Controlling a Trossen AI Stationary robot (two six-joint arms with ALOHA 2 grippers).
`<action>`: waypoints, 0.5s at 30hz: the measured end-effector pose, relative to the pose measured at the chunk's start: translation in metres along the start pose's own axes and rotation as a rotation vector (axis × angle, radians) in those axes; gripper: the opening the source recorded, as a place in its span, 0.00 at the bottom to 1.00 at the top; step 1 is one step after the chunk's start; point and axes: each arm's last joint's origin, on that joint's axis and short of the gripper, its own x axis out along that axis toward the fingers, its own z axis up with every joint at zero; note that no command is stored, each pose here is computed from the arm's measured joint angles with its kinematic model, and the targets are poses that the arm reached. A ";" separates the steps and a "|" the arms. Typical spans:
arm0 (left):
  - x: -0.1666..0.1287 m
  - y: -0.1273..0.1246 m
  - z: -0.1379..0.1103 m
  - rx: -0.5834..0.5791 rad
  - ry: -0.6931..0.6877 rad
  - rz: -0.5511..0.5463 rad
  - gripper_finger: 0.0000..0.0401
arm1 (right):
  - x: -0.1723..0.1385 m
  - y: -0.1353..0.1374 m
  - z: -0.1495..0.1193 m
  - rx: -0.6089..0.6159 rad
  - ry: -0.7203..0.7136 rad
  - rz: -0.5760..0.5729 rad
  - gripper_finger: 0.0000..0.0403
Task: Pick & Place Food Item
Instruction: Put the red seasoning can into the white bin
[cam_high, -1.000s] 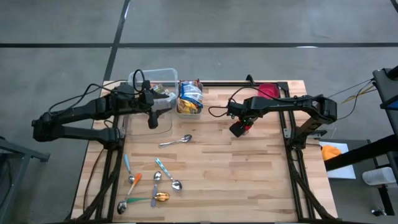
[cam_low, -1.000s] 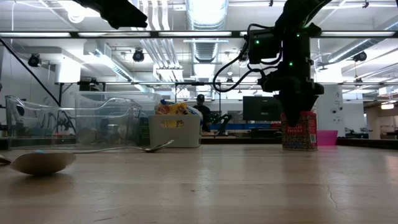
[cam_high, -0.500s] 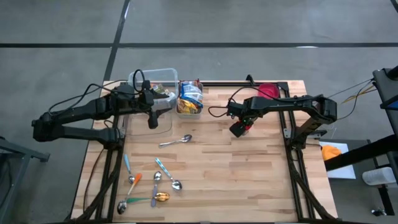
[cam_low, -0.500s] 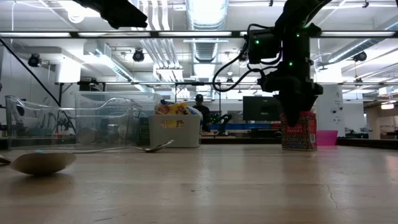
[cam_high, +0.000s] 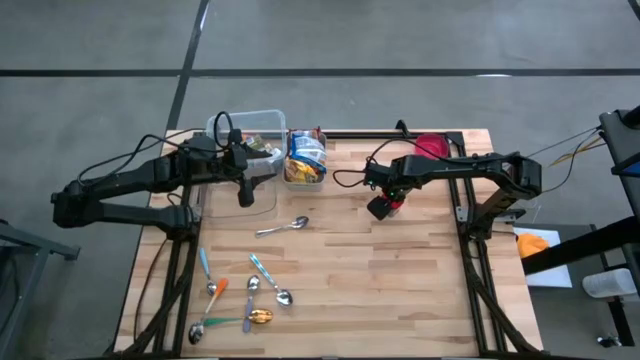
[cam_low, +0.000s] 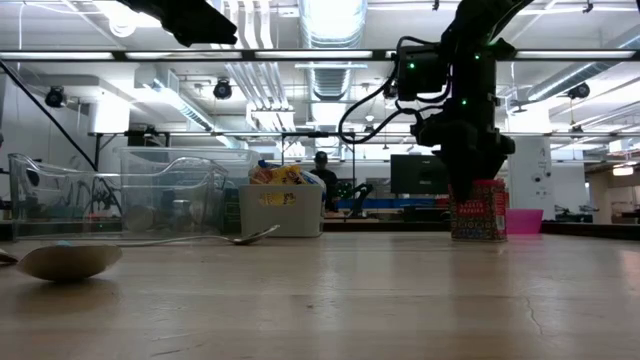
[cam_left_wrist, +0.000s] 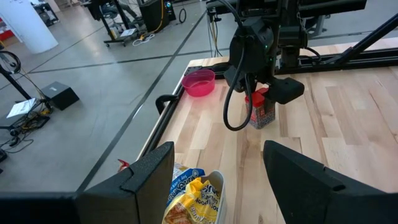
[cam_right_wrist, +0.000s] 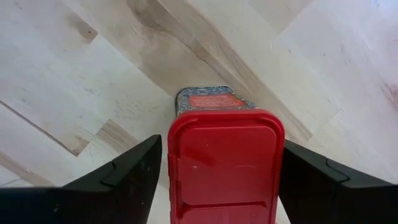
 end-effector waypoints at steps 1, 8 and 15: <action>0.000 0.000 0.000 0.000 0.000 0.000 0.62 | 0.000 0.000 0.000 0.002 0.001 0.002 0.69; 0.000 0.000 0.000 -0.001 0.000 0.000 0.62 | 0.003 0.000 -0.001 0.003 0.001 0.003 0.69; 0.000 0.000 0.000 -0.001 0.000 0.000 0.62 | 0.008 -0.002 -0.005 -0.040 0.018 -0.006 0.69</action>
